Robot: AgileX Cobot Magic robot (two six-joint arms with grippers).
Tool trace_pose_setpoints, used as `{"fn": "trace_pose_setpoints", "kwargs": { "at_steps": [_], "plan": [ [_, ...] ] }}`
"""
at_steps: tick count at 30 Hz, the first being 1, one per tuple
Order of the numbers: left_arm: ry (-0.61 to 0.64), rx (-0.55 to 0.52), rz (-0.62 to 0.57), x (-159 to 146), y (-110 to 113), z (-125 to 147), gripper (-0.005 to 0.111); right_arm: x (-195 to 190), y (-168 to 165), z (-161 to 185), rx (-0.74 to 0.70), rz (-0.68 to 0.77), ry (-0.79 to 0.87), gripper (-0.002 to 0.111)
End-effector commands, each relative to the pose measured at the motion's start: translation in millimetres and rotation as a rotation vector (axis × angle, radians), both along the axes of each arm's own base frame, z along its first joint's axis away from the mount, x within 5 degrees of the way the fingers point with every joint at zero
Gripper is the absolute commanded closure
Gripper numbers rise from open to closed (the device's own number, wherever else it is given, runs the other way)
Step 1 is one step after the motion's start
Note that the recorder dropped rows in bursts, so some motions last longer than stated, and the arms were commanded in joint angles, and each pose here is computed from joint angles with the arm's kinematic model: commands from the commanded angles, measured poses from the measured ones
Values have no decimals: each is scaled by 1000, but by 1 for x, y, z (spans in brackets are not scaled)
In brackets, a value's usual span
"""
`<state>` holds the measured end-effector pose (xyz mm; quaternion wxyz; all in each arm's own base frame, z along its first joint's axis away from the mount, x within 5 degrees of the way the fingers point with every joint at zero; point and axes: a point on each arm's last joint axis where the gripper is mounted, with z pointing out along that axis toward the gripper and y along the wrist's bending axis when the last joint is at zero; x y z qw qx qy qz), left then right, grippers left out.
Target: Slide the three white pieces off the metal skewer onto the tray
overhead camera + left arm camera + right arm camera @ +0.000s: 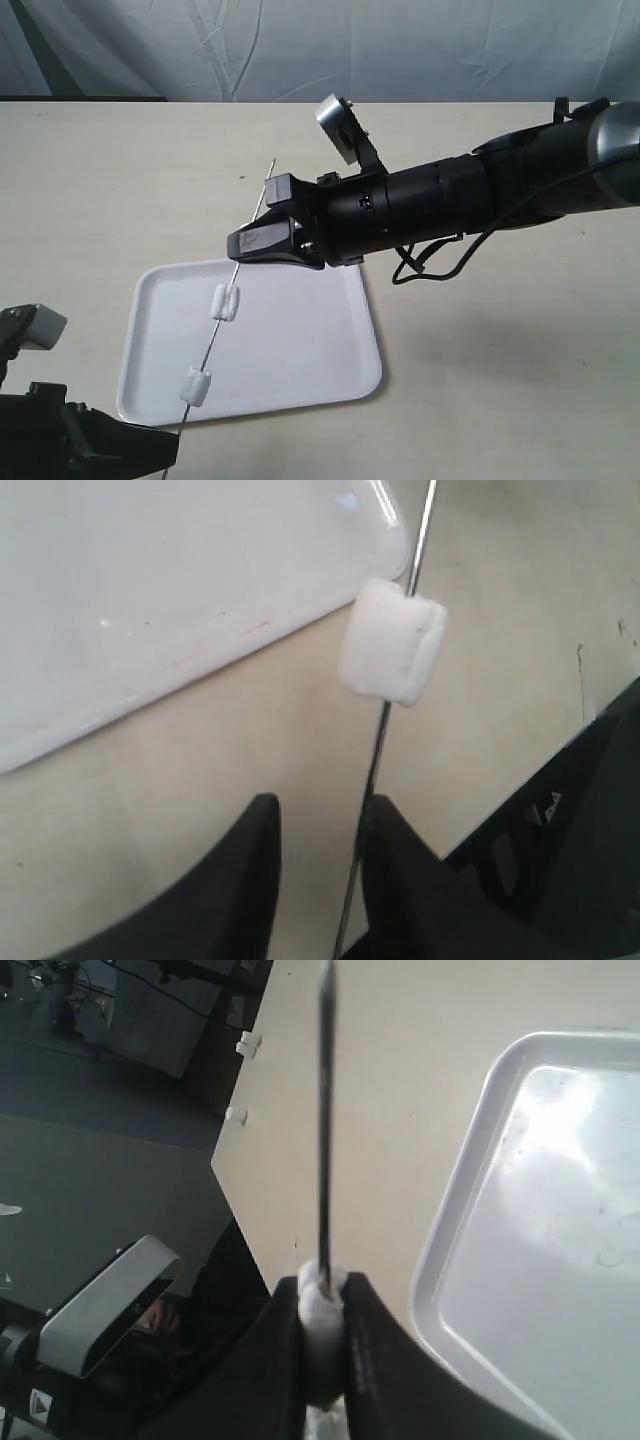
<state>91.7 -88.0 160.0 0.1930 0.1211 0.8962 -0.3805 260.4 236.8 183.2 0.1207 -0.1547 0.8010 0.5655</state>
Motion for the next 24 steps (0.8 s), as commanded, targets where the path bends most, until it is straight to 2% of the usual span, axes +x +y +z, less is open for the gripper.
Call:
{"fn": "trace_pose_setpoints", "kwargs": {
  "at_steps": [1,7,13,16,18,24],
  "plan": [
    [7,-18,-21,-2,-2,1,79,-2,1,6,28,23,-12,109],
    [3,-47,-85,-6,-5,3,79,-2,1,6,32,27,-10,109],
    [4,-51,-91,-6,-5,3,80,-3,2,7,43,38,-9,109],
    [-1,-56,-106,-7,-6,4,94,-4,2,8,50,44,-7,109],
    [-5,-55,-110,-7,-6,4,107,-4,2,8,50,44,-7,109],
    [-25,-60,-116,-6,-6,5,107,-4,2,8,50,44,-7,109]
  ]
}}
